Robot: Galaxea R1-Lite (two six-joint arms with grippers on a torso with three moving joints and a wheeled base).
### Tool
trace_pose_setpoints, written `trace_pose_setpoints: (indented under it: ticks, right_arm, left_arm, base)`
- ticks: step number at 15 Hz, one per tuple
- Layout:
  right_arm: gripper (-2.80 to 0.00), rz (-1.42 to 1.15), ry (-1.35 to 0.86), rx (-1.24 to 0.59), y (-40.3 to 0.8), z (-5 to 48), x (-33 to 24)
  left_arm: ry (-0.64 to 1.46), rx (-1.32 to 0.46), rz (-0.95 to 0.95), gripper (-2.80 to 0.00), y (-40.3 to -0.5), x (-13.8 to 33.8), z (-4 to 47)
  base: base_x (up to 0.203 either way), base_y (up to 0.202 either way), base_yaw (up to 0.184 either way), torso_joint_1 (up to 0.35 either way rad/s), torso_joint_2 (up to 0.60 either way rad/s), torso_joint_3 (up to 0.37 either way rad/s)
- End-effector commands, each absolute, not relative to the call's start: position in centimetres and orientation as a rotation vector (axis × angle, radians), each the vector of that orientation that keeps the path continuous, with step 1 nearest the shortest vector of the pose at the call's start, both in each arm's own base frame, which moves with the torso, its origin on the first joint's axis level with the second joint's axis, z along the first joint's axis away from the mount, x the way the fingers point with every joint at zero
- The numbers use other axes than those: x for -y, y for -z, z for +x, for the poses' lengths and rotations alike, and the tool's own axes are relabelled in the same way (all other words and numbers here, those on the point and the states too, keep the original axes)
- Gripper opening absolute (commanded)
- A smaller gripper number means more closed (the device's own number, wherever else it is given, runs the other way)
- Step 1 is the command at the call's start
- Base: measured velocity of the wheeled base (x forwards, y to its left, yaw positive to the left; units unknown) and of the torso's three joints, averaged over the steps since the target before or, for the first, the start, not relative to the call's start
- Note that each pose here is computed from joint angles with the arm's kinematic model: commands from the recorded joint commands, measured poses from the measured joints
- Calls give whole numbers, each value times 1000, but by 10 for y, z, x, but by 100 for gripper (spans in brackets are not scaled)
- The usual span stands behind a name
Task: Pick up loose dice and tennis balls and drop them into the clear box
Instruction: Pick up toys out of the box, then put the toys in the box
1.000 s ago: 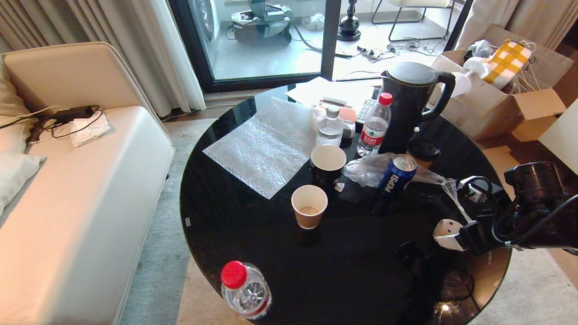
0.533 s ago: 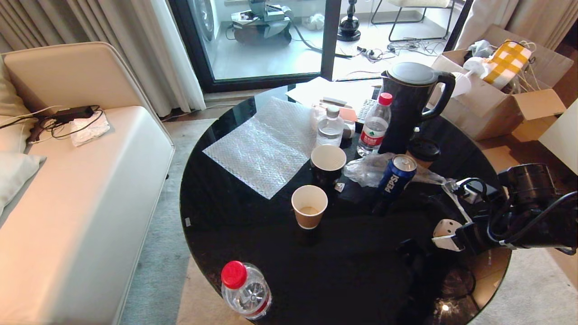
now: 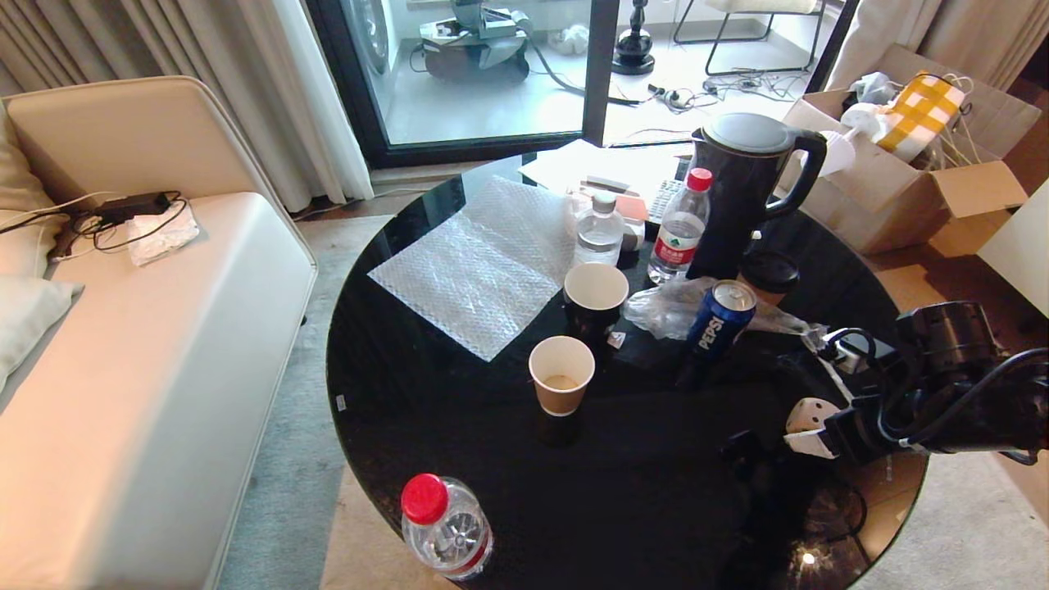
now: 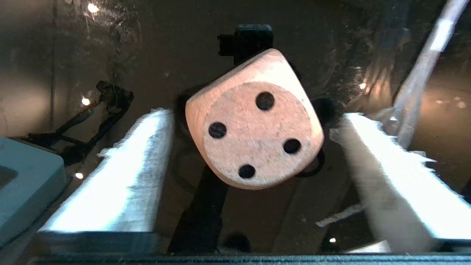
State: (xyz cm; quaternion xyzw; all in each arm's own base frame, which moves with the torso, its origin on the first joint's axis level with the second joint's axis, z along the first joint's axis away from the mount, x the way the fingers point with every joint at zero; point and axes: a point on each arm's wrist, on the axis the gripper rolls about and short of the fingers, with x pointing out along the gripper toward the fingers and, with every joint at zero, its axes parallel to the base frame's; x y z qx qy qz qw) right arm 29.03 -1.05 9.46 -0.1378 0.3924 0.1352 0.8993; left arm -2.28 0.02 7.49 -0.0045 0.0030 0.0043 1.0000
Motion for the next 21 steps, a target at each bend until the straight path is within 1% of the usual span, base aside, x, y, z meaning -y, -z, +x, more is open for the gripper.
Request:
trace_pose_setpoints:
  ticks: [1,8,11,15,17,21]
  right_arm:
    - [-280,-295,-286,-819,-91,292,11]
    - [-280,-313,-295,-816,-91,290,10]
    - [-280,-320,-286,-778,-103,287,10]
    - [-280,-325,-265,-707,-133,268,9]
    - [-280,-322,-265,-715,-136,261,9]
    - [-280,-282,-221,-668,-152,242,13]
  left_arm:
    - [-9,-6,-9,-280,-75,0,-23]
    - [-9,-6,-9,-280,-75,0,-23]
    - [-9,-6,-9,-280,-75,0,-23]
    - [-9,-6,-9,-280,-75,0,-23]
    - [-9,-6,-9,-280,-75,0,-23]
    - [-9,-6,-9,-280,-75,0,-23]
  base:
    - [0,0,0,0,0,0]
    - [0,0,0,0,0,0]
    - [0,0,0,0,0,0]
    - [0,0,0,0,0,0]
    - [0,0,0,0,0,0]
    - [0,0,0,0,0,0]
